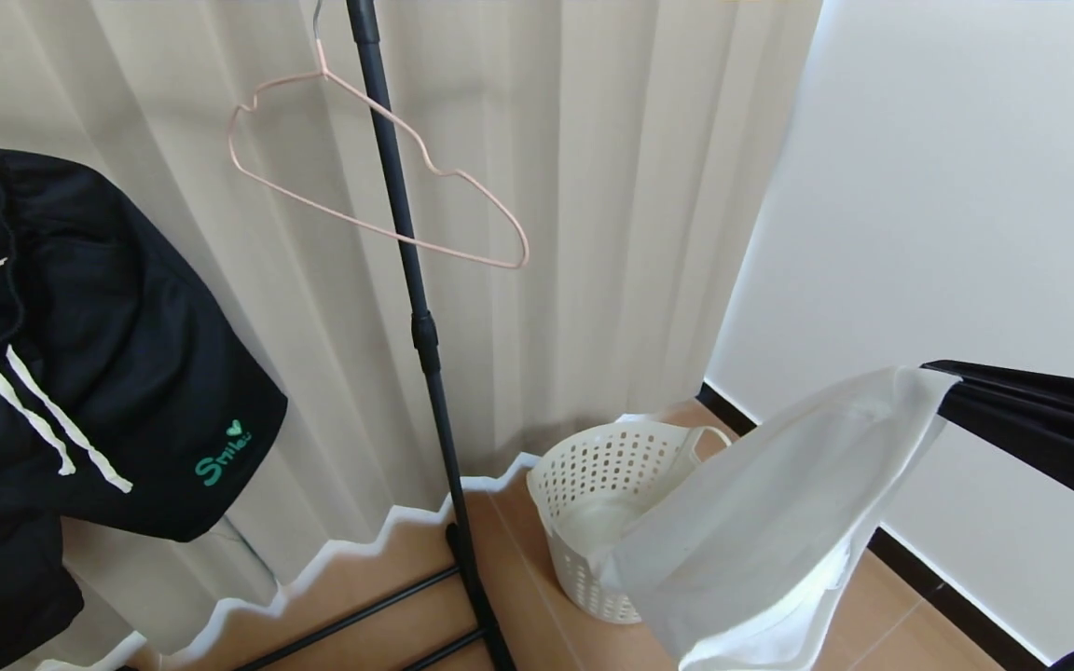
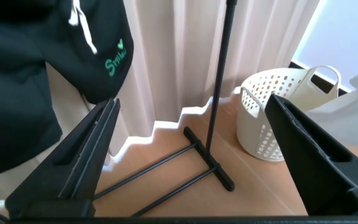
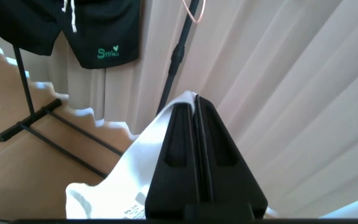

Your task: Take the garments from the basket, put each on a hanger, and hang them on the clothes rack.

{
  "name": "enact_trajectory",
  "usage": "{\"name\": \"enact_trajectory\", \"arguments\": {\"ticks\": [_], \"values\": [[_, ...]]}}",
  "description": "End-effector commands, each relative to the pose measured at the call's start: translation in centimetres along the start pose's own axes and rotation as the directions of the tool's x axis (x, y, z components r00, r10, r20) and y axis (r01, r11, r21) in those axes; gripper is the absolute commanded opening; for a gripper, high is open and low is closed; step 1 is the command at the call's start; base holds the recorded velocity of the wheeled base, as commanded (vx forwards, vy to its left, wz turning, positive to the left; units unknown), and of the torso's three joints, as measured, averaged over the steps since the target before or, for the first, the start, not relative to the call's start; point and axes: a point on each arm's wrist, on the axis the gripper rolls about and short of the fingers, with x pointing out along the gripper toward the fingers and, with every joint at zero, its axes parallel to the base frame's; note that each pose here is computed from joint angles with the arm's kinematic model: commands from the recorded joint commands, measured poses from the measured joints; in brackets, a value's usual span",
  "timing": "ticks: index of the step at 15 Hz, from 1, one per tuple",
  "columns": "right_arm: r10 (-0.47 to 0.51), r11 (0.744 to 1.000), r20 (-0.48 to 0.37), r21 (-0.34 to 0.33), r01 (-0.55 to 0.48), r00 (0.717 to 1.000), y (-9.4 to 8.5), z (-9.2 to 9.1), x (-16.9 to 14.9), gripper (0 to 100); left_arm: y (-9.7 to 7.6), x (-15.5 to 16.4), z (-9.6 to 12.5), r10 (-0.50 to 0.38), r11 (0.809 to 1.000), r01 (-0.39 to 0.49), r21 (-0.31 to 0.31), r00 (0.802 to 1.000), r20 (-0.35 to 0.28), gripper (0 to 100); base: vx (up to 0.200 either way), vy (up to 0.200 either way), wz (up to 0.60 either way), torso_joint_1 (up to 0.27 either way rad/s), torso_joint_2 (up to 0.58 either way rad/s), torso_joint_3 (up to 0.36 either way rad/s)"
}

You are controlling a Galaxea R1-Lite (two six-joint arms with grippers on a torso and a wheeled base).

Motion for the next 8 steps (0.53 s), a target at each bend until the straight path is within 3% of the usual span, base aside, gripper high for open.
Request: {"name": "enact_trajectory", "arguments": {"ticks": [1, 4, 8], "values": [[0.001, 1.000, -0.001, 0.000, -0.001, 1.000, -0.04, 0.01, 0.10, 0, 0.00, 0.00, -0.01, 0.001, 1.000, -0.001, -0.001, 1.000, 0.000, 100, 0.000, 0.000, 0.00, 0.110, -0.47, -0.364], [0.003, 1.000, -0.005, 0.001, -0.003, 1.000, -0.05, -0.06, 0.21, 0, 0.00, 0.00, -0.01, 0.001, 1.000, -0.001, 0.001, 1.000, 0.000, 100, 0.000, 0.000, 0.00, 0.149, -0.48, -0.347], [0.008, 1.000, -0.021, 0.008, -0.008, 1.000, -0.06, -0.41, 0.52, 0, 0.00, 0.00, 0.01, 0.001, 1.000, -0.001, 0.001, 1.000, 0.001, 100, 0.000, 0.000, 0.00, 0.174, -0.52, -0.199]]}}
